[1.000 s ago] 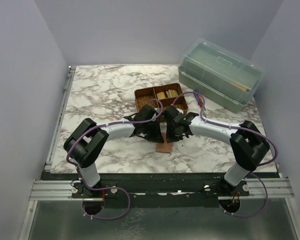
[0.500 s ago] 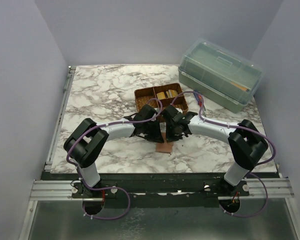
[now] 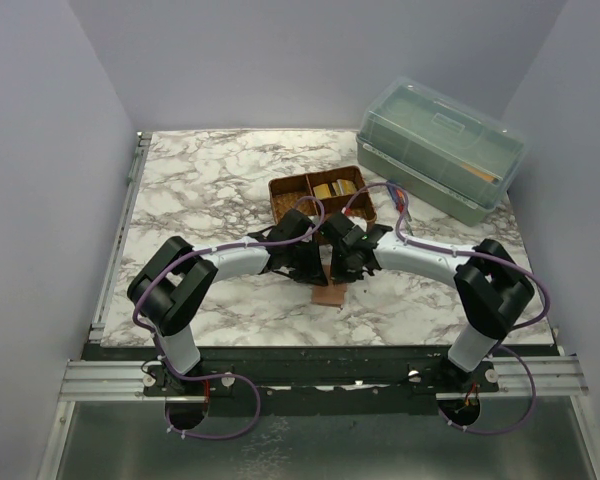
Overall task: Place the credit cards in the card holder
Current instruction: Close the card holder at the center of the board.
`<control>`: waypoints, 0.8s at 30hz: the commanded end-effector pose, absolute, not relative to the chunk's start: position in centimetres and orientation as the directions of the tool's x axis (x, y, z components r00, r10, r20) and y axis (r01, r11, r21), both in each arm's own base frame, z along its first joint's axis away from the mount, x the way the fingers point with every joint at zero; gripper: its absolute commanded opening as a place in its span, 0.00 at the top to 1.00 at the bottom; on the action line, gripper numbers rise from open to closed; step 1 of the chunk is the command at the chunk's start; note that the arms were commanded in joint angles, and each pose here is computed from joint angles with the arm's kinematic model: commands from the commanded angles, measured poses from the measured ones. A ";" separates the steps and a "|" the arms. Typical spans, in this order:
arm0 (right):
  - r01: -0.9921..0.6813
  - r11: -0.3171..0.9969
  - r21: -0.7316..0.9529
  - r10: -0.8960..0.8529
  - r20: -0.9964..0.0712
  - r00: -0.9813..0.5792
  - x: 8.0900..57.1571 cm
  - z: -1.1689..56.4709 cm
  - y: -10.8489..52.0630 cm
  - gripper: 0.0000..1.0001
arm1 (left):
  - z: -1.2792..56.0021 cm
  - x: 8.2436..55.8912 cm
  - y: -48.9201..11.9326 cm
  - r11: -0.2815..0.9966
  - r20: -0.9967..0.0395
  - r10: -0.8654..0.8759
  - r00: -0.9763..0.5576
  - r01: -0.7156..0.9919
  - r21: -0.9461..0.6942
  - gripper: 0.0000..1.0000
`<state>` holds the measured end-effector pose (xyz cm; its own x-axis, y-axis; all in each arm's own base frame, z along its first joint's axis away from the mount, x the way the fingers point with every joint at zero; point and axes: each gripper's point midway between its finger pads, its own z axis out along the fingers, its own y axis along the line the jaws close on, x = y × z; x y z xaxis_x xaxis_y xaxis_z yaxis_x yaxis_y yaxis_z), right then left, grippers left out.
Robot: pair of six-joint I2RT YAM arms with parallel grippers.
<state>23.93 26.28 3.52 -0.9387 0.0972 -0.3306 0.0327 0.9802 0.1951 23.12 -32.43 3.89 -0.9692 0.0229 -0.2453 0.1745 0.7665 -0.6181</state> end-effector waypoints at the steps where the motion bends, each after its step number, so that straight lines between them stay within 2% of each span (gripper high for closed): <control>1: 0.135 0.984 0.116 0.166 -0.318 -0.933 22.7 0.1 25.8 1.00 | 2.1 21.0 -32.0 0.795 -0.199 0.071 -0.978 0.176 -0.581 0.84; 12: 0.311 0.943 0.119 0.333 -0.378 -0.864 22.2 -0.9 24.2 1.00 | 2.3 20.2 -32.7 0.746 -0.166 0.032 -0.986 0.134 -0.653 0.85; 19: 0.295 0.947 0.128 0.321 -0.429 -0.844 21.5 -1.3 23.3 1.00 | 3.8 21.3 -32.5 0.653 -0.134 -0.049 -0.990 0.070 -0.754 0.85; 24: 0.300 0.954 0.031 0.280 -0.460 -0.843 21.3 -2.8 22.4 1.00 | 3.5 21.6 -31.6 0.609 -0.062 -0.108 -0.992 -0.017 -0.793 0.85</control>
<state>24.09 26.10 2.84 -0.8019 0.3587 -0.4778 0.2644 0.9302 0.2546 23.20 -32.08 3.98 -0.9781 -0.0987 -0.1832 0.0735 0.6597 -0.7479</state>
